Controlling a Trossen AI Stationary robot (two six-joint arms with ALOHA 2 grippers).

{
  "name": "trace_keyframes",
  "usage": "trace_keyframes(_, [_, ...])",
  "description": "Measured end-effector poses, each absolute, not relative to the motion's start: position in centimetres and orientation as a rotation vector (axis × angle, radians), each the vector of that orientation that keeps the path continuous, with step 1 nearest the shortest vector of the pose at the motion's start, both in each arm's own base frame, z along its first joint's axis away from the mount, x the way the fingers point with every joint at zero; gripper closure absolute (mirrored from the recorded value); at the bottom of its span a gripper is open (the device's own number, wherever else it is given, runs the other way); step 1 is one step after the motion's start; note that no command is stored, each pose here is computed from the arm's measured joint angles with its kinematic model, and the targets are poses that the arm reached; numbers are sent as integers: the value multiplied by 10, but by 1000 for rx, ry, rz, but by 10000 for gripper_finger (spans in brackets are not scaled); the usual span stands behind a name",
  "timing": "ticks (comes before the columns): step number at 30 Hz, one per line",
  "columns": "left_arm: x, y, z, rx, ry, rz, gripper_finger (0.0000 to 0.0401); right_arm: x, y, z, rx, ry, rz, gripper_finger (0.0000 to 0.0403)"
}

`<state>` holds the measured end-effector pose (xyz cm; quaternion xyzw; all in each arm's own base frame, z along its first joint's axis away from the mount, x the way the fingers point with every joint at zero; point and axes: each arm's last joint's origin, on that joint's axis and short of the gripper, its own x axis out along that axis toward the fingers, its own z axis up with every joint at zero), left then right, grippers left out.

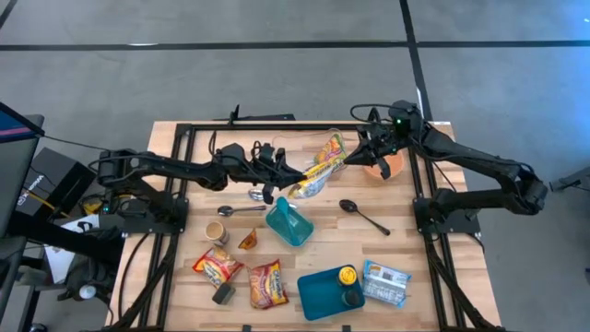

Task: Pick & Place Food Item
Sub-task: Put the yellow noodle pack into the transparent bin

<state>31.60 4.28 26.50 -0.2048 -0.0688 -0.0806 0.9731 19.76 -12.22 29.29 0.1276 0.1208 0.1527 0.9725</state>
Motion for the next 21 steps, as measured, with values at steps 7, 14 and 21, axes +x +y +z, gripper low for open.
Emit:
trace_keyframes(7, [316,41,266,-412,-143,-168,401,200,-123,301,295,192,307,392])
trace_keyframes(14, [316,40,266,-437,-132,-200,401,206,-115,304,272,171,349,306])
trace_keyframes(21, [315,40,266,-454,-127,-214,401,210,-109,307,248,153,381,191])
